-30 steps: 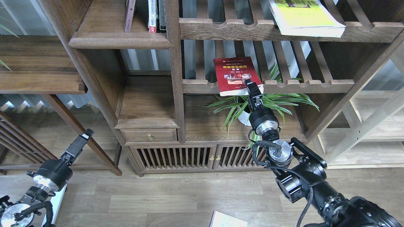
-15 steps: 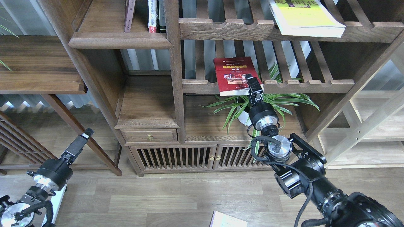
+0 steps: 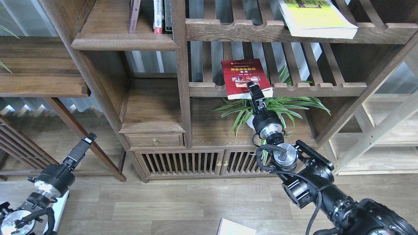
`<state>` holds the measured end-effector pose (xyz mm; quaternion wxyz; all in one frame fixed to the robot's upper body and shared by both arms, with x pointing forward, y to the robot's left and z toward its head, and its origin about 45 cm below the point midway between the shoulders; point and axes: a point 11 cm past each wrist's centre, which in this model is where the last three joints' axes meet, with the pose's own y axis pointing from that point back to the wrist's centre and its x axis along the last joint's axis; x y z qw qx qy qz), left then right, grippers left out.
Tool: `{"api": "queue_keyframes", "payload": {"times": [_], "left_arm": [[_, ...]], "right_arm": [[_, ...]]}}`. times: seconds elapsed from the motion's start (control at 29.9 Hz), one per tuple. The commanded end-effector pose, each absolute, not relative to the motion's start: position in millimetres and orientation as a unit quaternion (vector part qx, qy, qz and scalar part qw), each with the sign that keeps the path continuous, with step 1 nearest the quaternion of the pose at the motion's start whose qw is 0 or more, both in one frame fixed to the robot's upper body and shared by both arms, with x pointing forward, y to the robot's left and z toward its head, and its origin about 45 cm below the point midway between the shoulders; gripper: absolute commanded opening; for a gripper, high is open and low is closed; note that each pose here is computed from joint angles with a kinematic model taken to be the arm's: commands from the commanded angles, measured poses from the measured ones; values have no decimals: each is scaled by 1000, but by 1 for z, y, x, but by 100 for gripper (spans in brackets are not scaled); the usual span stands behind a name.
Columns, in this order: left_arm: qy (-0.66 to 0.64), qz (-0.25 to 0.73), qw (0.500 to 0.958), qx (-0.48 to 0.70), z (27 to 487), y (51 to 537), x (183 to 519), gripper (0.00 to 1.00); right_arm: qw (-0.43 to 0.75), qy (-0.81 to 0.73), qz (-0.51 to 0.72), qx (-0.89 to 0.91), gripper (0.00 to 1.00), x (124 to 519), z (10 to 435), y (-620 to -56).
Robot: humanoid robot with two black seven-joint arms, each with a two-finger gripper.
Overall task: Organize books on shelf
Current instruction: 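Reach the right gripper up to the red book's lower edge, then tip the red book outward and pull it down with the right gripper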
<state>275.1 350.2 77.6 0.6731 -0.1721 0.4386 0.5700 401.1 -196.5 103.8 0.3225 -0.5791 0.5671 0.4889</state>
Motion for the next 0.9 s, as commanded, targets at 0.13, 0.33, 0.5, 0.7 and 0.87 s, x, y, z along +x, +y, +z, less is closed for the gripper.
{"api": "queue_keyframes", "payload": {"times": [0.13,0.33,0.5,0.7,0.87], "left_arm": [[439,570,673,-173,78,350,275,99],[442,575,665,-180,77,354,275,99],[442,575,665,-180,78,354,275,99],[442,575,665,-180,78,354,275,99],[440,577,664,-178,79,357,275,99]], "right_arm": [[323,570,485,-580,91,414,116,-194],[317,574,489,-575,91,416,115,-193],[314,575,489,-576,91,415,115,-192],[312,576,493,-573,70,415,112,-191],[315,571,496,-573,54,418,116,-188]]}}
